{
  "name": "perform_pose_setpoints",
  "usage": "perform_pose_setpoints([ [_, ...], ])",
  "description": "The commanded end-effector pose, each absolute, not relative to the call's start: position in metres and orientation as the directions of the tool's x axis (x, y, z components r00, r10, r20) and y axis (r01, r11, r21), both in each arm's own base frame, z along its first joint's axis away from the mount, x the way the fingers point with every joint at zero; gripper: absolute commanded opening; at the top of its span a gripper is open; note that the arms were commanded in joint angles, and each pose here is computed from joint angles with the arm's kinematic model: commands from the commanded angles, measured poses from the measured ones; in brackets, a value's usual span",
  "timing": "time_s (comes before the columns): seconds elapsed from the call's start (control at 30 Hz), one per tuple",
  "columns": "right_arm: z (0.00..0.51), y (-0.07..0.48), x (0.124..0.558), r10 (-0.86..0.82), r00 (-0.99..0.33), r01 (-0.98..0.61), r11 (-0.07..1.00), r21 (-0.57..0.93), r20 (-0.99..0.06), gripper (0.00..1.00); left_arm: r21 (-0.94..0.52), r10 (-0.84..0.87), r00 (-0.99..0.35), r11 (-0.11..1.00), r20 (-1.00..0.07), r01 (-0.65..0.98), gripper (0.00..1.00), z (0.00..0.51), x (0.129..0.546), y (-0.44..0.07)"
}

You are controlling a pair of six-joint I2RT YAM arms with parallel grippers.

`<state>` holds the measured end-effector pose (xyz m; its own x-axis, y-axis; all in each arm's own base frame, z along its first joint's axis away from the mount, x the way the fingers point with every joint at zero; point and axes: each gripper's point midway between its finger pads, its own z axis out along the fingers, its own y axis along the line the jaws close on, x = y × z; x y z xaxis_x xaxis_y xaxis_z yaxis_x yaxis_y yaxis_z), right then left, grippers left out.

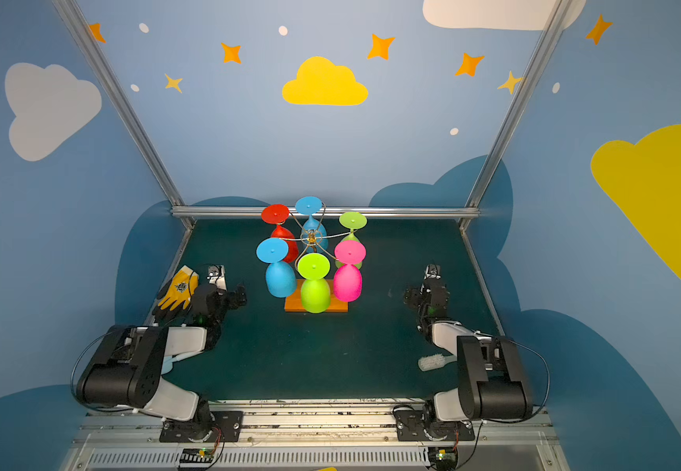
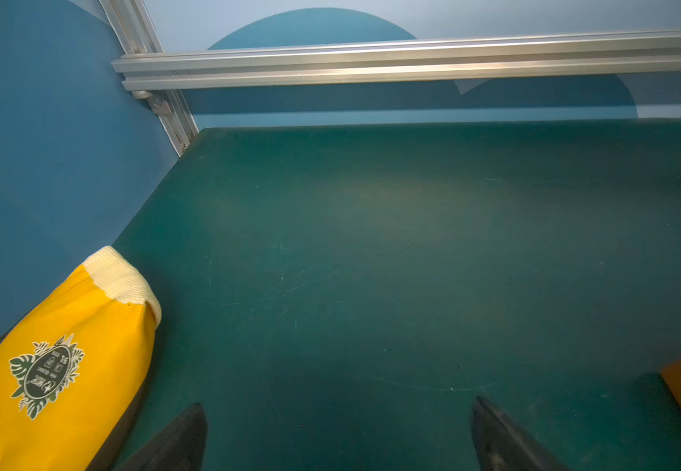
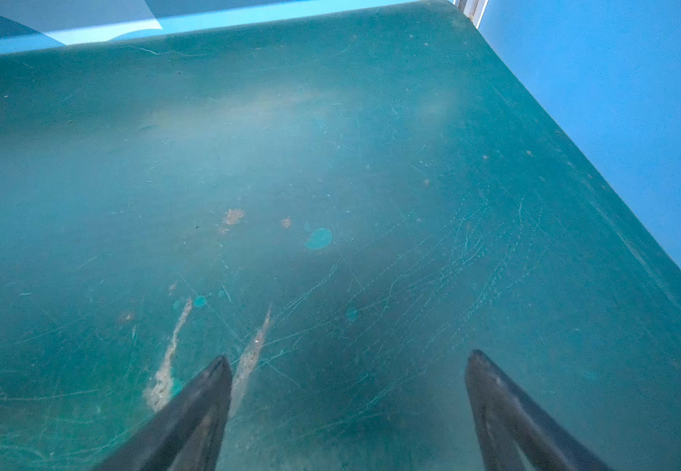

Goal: Take the wine glass off the wine glass rack

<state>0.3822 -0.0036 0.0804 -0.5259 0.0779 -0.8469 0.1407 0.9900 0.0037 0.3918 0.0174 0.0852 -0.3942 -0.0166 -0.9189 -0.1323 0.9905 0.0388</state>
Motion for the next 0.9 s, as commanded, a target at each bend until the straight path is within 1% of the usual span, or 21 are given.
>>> perform_pose_setpoints([
  [0.0, 0.0858, -0.0024, 0.3894, 0.091, -0.519, 0.131, 0.991, 0.025, -0.85, 0.88, 0.035, -0.023, -0.398, 0.99, -0.917, -0.138, 1.0, 0.0843, 0.3916, 0.018],
  [0.3, 0.085, -0.0033, 0.389, 0.095, -0.523, 0.132, 0.991, 0.03, -0.847, 0.88, 0.014, -0.035, -0.406, 0.993, -0.913, -0.117, 0.99, 0.0822, 0.3915, 0.0183],
  [0.47, 0.0851, -0.0031, 0.3892, 0.095, -0.522, 0.131, 0.991, 0.03, -0.848, 0.88, -0.045, -0.07, -0.399, 0.996, -0.914, -0.071, 0.99, 0.0827, 0.39, 0.0184],
  [0.8, 0.0855, -0.0031, 0.3892, 0.095, -0.522, 0.131, 0.991, 0.03, -0.848, 0.88, -0.048, -0.071, -0.398, 0.997, -0.915, -0.069, 0.99, 0.0828, 0.3897, 0.0178],
  [0.87, 0.0852, -0.0032, 0.3888, 0.095, -0.521, 0.131, 0.991, 0.031, -0.848, 0.88, -0.066, -0.088, -0.381, 0.995, -0.921, -0.072, 0.99, 0.0873, 0.3905, 0.0177],
])
